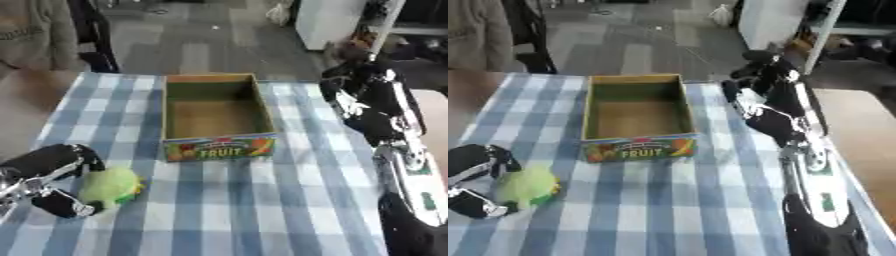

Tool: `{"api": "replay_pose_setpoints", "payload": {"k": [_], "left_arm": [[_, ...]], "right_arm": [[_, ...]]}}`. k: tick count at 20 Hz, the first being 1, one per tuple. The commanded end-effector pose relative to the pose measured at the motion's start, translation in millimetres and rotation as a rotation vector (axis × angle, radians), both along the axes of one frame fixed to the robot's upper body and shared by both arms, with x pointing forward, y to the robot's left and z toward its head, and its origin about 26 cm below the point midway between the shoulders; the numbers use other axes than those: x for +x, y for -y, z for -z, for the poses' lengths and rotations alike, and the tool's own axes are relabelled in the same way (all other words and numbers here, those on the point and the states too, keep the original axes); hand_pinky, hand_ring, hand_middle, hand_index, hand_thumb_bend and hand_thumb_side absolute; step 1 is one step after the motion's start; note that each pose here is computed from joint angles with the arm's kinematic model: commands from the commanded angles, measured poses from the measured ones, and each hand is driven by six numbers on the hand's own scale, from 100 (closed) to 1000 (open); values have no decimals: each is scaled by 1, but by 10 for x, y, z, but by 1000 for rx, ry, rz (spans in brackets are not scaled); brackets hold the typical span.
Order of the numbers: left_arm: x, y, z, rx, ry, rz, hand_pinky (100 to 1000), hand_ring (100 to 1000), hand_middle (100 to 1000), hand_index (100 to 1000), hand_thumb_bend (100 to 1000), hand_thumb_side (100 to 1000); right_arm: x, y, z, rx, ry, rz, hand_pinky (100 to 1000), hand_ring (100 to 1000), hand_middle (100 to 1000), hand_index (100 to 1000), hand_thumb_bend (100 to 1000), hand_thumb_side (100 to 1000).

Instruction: Pick up objects on the table and place them in the box.

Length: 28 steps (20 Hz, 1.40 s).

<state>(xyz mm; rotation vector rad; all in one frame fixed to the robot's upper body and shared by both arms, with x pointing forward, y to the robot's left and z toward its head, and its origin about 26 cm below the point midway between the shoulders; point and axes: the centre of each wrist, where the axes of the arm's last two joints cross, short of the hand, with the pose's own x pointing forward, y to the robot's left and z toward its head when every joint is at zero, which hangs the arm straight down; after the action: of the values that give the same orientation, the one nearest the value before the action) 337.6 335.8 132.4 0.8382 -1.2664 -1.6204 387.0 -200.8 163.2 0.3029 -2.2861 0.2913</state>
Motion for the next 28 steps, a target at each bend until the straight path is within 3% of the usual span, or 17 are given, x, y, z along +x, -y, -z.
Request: {"api": "replay_pose_setpoints", "payload": {"k": [1, 2, 3, 6, 14, 22, 28], "left_arm": [[16, 7, -105, -18, 73, 7, 416, 376, 427, 575, 203, 267], [15, 11, -109, -31, 87, 8, 391, 333, 385, 533, 120, 251], [15, 13, -112, -43, 100, 10, 377, 315, 366, 515, 100, 245], [10, 15, -126, -82, 143, 14, 319, 236, 287, 433, 100, 235], [8, 34, -197, -130, 213, 34, 299, 214, 266, 417, 100, 224], [23, 120, -524, -183, 310, 74, 295, 211, 265, 419, 100, 213], [144, 231, -825, -230, 377, 118, 287, 208, 263, 420, 100, 211]], "right_arm": [[7, 13, -101, 2, 33, -4, 570, 631, 500, 722, 410, 100], [6, 13, -100, 2, 32, -4, 570, 631, 500, 722, 410, 100], [6, 14, -100, 2, 32, -4, 570, 631, 500, 722, 410, 100], [4, 17, -99, 1, 32, -3, 570, 631, 500, 722, 410, 100], [-1, 25, -91, 2, 29, -1, 570, 632, 500, 722, 410, 100], [-8, 30, -74, 0, 23, -3, 570, 632, 500, 722, 410, 100], [-7, 11, -67, -2, 22, -11, 570, 632, 500, 722, 408, 100]]}}
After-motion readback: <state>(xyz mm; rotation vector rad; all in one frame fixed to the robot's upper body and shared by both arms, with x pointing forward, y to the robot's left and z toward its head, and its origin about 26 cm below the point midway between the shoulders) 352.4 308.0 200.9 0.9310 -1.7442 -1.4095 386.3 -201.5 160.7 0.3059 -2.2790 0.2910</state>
